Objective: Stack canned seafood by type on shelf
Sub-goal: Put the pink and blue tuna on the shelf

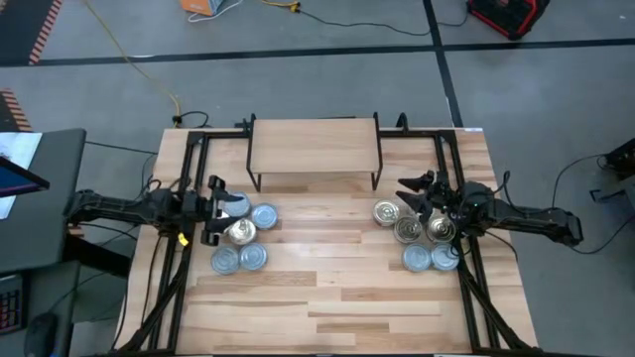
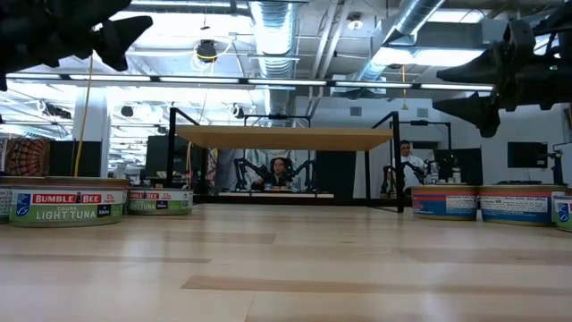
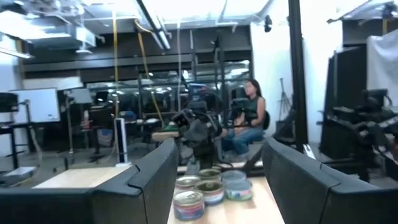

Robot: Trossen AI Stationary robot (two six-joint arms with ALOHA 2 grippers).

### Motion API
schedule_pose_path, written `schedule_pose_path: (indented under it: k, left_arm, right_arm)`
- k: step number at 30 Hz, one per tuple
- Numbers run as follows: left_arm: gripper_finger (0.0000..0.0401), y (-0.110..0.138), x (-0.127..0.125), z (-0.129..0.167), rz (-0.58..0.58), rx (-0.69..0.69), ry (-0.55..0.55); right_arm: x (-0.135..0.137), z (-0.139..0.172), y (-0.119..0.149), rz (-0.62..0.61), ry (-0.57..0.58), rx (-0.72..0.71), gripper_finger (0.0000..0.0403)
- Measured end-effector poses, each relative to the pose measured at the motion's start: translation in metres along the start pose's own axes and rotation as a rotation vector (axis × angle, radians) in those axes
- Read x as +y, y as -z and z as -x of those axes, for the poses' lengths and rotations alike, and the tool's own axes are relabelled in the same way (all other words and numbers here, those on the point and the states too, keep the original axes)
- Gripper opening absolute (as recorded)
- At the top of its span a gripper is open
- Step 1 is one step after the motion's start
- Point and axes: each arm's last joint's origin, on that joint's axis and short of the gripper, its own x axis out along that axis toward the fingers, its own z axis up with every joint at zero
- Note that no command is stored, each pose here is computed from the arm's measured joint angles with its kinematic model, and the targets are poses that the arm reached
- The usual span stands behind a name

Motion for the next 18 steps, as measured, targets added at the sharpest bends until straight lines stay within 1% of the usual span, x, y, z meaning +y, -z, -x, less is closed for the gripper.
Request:
schedule_pose_path:
  k: [4,7,9,11,13,16,18]
  left_arm:
    - [0.0221,-0.004,0.002,-0.001,0.036,-0.012,-0.049]
    - [0.0221,-0.006,0.003,-0.001,0.057,-0.028,-0.087]
    - [0.0221,-0.008,0.005,-0.001,0.067,-0.044,-0.153]
    - [0.0221,-0.009,0.008,0.0,0.097,-0.045,-0.247]
    - [0.0221,-0.008,0.01,0.0,0.14,-0.042,-0.316]
    - [0.0221,-0.007,0.011,0.001,0.165,-0.028,-0.36]
    - [0.0221,-0.007,0.011,0.001,0.164,-0.023,-0.378]
  right_arm:
    - [0.0,0.0,0.001,0.018,-0.001,0.008,0.0311]
    - [0.003,0.0,0.003,0.037,-0.084,0.061,0.0311]
    - [0.005,0.001,0.004,0.063,-0.122,0.081,0.0311]
    - [0.007,0.002,0.003,0.079,-0.109,0.127,0.0311]
    - [0.01,0.002,0.0,0.109,-0.08,0.159,0.0311]
    - [0.011,0.0,0.002,0.156,-0.002,0.243,0.0311]
    - [0.014,-0.004,0.005,0.179,0.023,0.301,0.0311]
